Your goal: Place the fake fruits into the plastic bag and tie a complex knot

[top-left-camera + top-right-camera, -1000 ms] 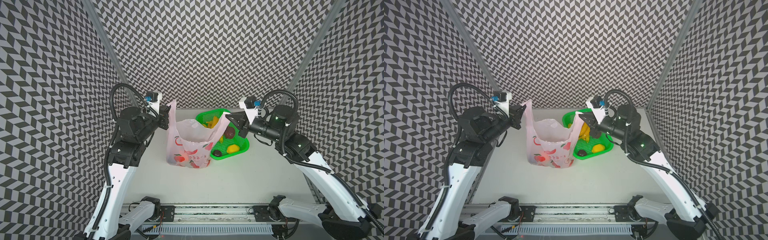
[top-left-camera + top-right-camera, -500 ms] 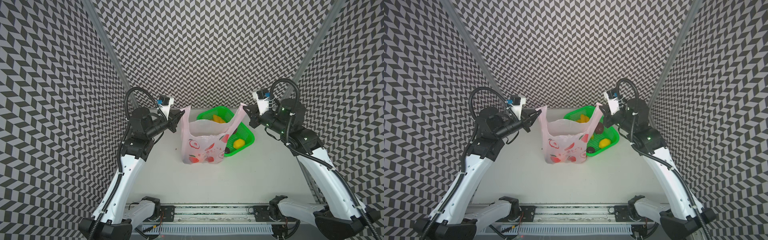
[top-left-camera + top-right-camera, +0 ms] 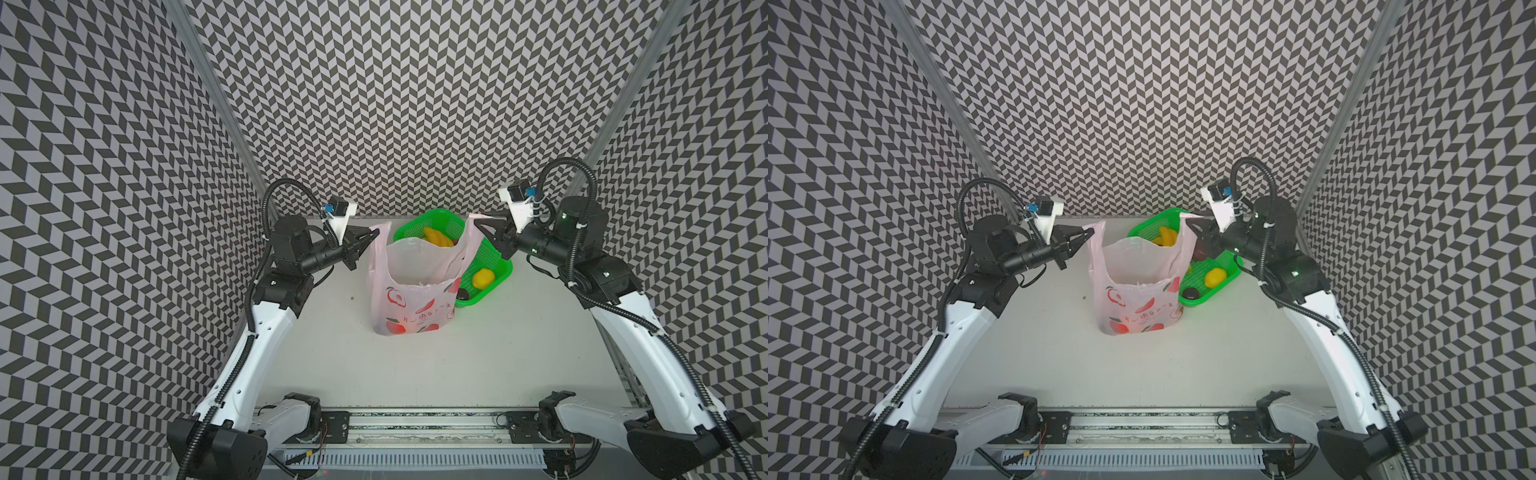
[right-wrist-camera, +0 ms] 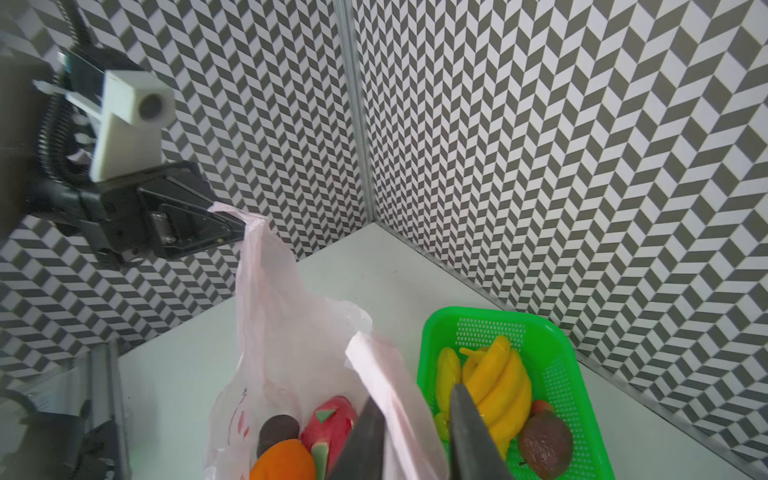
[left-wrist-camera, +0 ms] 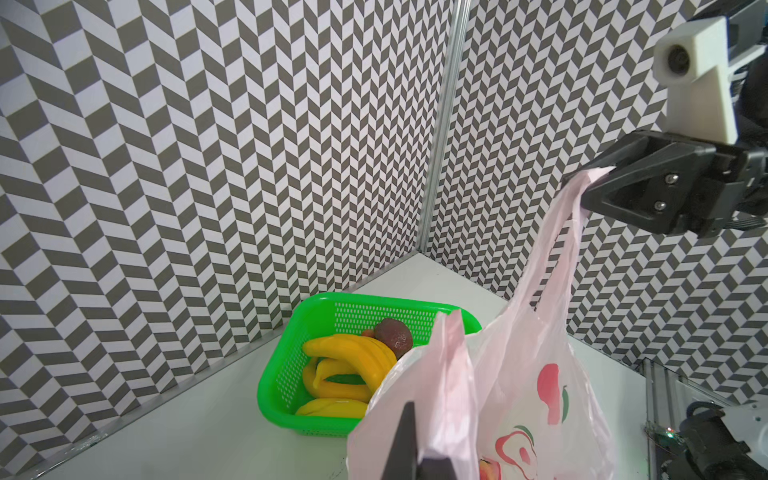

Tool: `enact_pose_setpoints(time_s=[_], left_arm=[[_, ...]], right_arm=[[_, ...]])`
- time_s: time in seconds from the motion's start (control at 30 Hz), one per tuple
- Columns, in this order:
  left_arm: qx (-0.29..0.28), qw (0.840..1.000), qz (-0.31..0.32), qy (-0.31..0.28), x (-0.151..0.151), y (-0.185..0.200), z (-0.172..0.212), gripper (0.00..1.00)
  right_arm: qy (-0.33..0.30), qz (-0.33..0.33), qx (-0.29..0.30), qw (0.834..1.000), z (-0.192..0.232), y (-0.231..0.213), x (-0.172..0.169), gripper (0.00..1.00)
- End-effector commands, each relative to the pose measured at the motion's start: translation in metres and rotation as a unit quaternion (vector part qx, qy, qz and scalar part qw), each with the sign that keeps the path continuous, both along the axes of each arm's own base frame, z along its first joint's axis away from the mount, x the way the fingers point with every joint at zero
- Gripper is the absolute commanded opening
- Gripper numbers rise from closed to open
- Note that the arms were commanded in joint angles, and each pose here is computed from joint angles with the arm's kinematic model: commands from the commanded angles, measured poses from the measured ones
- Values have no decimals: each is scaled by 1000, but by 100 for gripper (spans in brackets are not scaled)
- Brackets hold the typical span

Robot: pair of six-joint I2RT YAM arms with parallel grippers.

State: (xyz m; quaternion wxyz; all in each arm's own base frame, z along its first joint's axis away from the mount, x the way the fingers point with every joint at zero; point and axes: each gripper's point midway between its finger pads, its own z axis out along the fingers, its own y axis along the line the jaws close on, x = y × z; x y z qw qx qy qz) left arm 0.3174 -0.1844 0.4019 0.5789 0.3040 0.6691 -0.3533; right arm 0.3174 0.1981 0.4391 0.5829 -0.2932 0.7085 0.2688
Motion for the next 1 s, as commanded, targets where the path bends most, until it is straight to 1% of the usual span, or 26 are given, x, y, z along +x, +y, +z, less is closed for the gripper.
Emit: enact_pose_setpoints(time_s=[0.0, 0.03, 0.1, 0.17, 0.2, 0.3, 0.37, 0.47, 0.57, 0.63, 0.7, 0.83, 0.97], left_arm=[[0, 999, -33, -19, -9, -4, 5, 0], [0, 999, -40, -19, -11, -5, 5, 0], [-1, 998, -51, -19, -14, -6, 6, 0], [-1, 998, -58, -21, -16, -6, 6, 0], [-1, 998, -62, -23, -16, -6, 7, 0], [-1, 997, -72, -23, -18, -7, 6, 0], [-1, 997, -76, -23, -19, -7, 6, 0], [-1, 997, -78, -21, -18, -6, 5, 0], [-1, 996, -88, -21, -21, -7, 4, 0], [-1, 995, -95, -23, -23, -8, 4, 0], [-2, 994, -106, -26, -27, -10, 4, 0], [-1, 992, -123, -32, -34, -12, 4, 0], [1, 989, -144, -39, -41, -14, 4, 0]], right_arm=[[-45, 26, 28, 998, 39, 2, -17, 50], [-48, 34, 35, 998, 46, 3, -23, 55], [-52, 64, 51, 995, 58, 8, -36, 59], [-49, 115, 62, 990, 64, 21, -53, 58], [-47, 131, 59, 989, 64, 29, -59, 57], [-47, 149, 31, 987, 59, 53, -71, 55], [-42, 174, 34, 983, 60, 68, -81, 51], [-36, 214, 41, 975, 60, 93, -96, 49], [-23, 215, 42, 975, 53, 112, -94, 49], [1, 209, 60, 976, 46, 122, -87, 49], [6, 213, 54, 975, 38, 133, -84, 50], [-7, 192, 46, 980, 32, 142, -65, 55], [-17, 227, 22, 973, 16, 160, -61, 57]])
